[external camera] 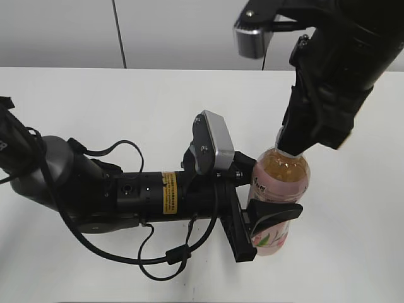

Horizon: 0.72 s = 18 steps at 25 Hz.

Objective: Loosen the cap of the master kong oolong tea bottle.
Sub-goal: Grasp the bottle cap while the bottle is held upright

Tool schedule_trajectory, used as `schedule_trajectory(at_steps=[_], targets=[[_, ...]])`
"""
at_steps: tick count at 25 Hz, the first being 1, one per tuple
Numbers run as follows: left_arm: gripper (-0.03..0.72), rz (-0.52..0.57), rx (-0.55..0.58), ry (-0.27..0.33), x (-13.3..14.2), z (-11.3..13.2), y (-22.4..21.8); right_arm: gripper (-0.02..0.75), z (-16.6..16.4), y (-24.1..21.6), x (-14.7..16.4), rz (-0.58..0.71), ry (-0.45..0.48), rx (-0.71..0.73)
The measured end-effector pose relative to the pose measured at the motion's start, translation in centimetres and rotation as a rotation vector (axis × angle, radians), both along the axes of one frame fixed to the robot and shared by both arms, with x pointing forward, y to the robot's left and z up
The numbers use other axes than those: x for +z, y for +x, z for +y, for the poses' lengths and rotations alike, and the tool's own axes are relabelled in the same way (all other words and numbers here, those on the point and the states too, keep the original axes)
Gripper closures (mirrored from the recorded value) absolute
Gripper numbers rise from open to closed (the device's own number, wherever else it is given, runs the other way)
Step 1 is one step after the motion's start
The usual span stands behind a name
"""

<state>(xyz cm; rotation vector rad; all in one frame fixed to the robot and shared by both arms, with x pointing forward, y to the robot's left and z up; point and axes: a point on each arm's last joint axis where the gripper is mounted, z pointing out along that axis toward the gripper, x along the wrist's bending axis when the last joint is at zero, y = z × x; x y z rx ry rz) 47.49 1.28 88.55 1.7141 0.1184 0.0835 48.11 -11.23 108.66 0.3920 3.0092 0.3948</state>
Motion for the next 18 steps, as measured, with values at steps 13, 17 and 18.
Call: schedule_trajectory(at_steps=[13, 17, 18], targets=[[0.288, 0.0, 0.0, 0.0, 0.0, 0.0, 0.0, 0.45, -0.01, 0.02, 0.0, -0.121, -0.058, 0.474], [0.288, 0.0, 0.0, -0.001, 0.01, 0.0, 0.0, 0.362, -0.06, 0.04, -0.01, -0.123, -0.064, 0.477], [0.288, 0.0, 0.001, 0.0, 0.0, 0.0, 0.01, 0.339, -0.02, 0.01, 0.0, -0.12, -0.058, 0.472]])
